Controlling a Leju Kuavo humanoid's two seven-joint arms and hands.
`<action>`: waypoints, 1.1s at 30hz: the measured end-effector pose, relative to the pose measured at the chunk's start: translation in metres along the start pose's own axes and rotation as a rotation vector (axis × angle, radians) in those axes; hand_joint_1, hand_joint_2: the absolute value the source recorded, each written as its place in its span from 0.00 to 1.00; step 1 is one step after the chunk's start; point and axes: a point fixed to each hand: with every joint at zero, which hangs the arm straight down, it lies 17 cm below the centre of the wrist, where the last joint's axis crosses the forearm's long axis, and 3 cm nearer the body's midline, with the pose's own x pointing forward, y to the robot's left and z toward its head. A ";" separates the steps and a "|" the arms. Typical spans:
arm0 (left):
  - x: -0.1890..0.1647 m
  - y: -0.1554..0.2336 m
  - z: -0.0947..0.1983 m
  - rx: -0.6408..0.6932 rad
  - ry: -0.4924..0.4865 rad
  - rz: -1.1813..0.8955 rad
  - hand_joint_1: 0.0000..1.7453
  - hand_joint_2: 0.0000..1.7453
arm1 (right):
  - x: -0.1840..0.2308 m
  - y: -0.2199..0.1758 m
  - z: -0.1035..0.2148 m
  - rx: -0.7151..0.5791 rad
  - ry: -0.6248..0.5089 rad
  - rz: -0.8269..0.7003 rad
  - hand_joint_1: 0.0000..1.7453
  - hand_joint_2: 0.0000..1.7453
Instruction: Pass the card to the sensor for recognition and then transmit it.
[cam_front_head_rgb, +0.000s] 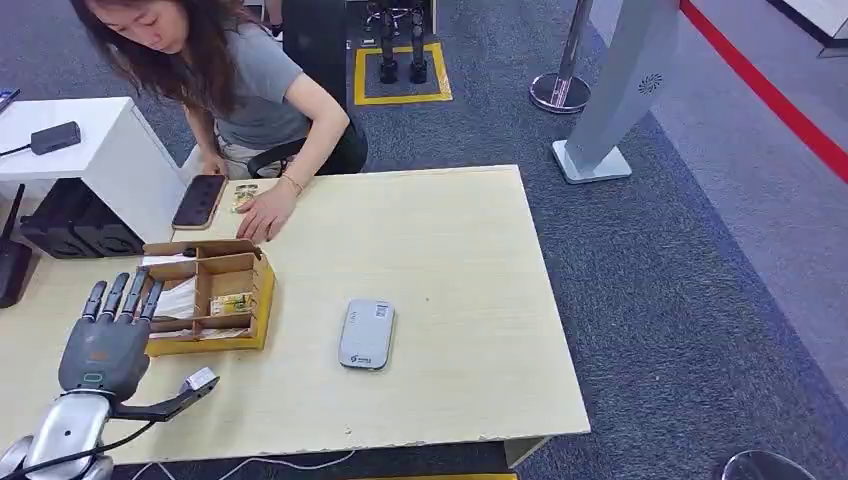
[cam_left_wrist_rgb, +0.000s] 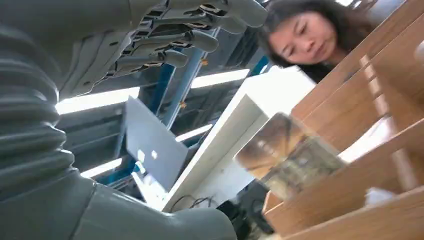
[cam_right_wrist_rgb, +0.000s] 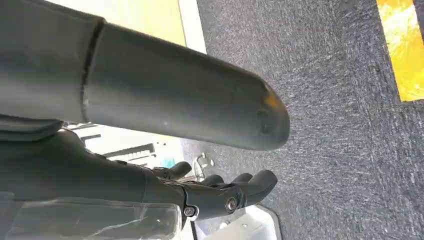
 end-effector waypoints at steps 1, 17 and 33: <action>-0.001 -0.003 0.001 -0.006 0.006 0.004 0.00 1.00 | 0.000 0.000 0.000 0.000 0.000 0.000 0.00 0.00; -0.018 -0.036 0.016 -0.050 0.125 0.091 0.00 1.00 | 0.001 0.000 0.000 0.001 -0.007 0.021 0.00 0.00; -0.070 0.023 -0.026 0.151 0.237 0.155 0.00 1.00 | 0.041 0.003 0.009 0.025 -0.172 0.002 0.00 0.00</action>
